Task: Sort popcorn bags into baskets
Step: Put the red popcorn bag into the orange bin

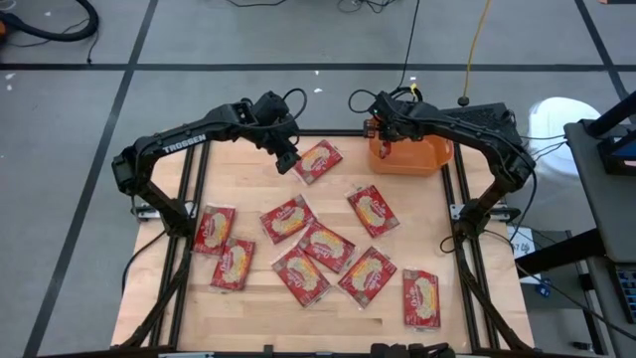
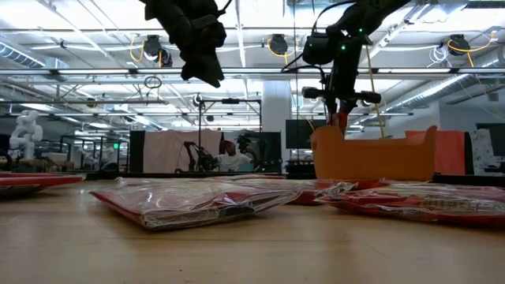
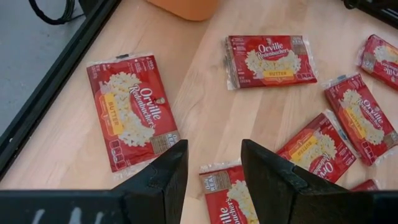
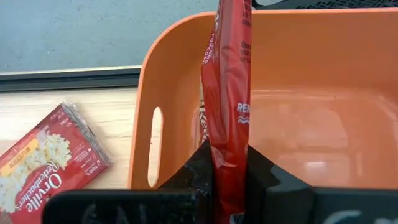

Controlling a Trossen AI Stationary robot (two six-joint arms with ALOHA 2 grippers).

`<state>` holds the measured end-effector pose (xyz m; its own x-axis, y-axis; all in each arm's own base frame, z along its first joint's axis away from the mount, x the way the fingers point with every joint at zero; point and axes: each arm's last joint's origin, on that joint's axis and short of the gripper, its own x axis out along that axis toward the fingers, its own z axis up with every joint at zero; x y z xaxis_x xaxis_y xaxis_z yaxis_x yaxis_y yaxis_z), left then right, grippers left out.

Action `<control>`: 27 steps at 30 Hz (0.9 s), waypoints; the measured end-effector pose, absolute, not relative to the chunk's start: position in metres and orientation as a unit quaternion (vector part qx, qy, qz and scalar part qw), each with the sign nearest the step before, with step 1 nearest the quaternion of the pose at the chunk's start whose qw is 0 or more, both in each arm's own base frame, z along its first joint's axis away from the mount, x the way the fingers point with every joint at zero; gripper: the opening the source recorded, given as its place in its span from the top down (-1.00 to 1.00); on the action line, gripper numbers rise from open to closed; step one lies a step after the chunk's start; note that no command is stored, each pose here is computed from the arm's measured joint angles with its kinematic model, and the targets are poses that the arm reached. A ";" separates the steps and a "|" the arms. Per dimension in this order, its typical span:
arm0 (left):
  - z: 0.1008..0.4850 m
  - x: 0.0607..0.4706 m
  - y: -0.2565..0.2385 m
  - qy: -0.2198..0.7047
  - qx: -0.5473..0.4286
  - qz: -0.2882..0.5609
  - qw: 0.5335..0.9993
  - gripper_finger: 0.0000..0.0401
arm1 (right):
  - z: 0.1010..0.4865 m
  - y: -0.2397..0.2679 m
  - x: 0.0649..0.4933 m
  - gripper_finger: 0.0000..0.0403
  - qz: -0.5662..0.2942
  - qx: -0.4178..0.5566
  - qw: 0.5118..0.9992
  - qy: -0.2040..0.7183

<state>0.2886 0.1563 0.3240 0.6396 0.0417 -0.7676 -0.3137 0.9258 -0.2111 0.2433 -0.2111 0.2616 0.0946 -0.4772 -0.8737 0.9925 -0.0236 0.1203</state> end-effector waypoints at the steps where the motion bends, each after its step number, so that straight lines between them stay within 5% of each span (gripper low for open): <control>1: 0.324 0.289 0.156 0.413 -0.165 0.100 0.890 0.23 | 0.262 -0.211 0.243 0.86 -0.592 0.402 0.621 0.320; 16: 0.324 0.289 0.157 0.413 -0.158 0.111 0.890 0.23 | 0.227 -0.205 0.242 0.85 -0.579 0.440 0.612 0.311; 27: 0.324 0.289 0.157 0.411 -0.154 0.110 0.892 0.23 | 0.211 -0.201 0.238 0.66 -0.576 0.455 0.603 0.312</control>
